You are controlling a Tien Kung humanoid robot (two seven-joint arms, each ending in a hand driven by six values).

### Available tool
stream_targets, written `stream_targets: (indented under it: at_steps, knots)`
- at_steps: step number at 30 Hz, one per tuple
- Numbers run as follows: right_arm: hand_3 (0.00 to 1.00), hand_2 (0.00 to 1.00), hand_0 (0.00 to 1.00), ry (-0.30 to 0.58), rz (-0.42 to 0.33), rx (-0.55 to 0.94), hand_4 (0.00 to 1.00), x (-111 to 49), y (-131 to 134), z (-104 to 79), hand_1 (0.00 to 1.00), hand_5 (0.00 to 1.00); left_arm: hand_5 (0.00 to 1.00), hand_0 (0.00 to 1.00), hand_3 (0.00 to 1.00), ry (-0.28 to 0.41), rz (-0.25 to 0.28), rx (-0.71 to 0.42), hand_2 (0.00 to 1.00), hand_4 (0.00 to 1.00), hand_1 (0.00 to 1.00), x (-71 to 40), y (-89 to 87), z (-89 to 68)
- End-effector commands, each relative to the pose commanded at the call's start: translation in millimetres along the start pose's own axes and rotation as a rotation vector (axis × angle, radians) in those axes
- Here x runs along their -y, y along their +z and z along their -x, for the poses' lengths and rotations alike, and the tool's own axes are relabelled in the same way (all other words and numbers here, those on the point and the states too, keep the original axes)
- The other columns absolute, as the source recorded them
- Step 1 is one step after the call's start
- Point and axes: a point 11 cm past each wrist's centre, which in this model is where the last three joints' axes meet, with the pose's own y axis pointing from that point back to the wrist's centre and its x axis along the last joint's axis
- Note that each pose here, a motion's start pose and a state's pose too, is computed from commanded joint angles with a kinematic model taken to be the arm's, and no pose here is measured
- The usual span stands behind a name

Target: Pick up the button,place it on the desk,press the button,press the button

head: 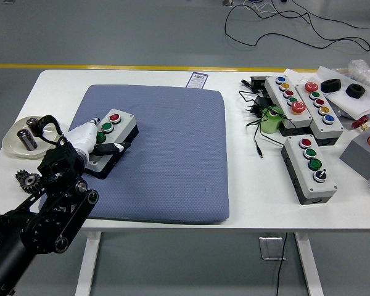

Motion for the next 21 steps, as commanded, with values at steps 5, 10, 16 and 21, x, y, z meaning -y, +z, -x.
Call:
stream_targets:
  at_steps: [5, 10, 16, 21]
  knots:
    - [0.59, 0.687, 0.659, 0.0, 0.0, -0.001, 0.423, 0.1, 0.1, -0.3, 0.665, 0.262, 0.683, 0.602, 0.998, 0.008, -0.004, 0.0, 0.998, 0.979, 0.818, 1.5, -0.9, -1.3]
    - [0.59, 0.686, 0.66, 0.0, -0.001, -0.003, 0.423, 0.0, -0.5, -0.3, 0.665, 0.262, 0.535, 0.202, 0.709, 0.022, 0.009, 0.005, 0.632, 0.905, 0.37, 0.3, 3.2, -3.6]
    - [0.59, 0.686, 0.66, 0.001, -0.003, -0.002, 0.423, -0.1, -1.4, -0.5, 0.666, 0.262, 0.336, 0.027, 0.363, 0.004, 0.014, 0.051, 0.169, 0.514, 0.092, 0.9, 5.1, 3.7]
    - [0.59, 0.686, 0.66, 0.002, -0.003, -0.002, 0.423, -0.1, -1.7, -0.5, 0.666, 0.262, 0.336, 0.027, 0.363, -0.026, 0.006, 0.079, 0.169, 0.514, 0.092, 2.1, 2.7, 13.0]
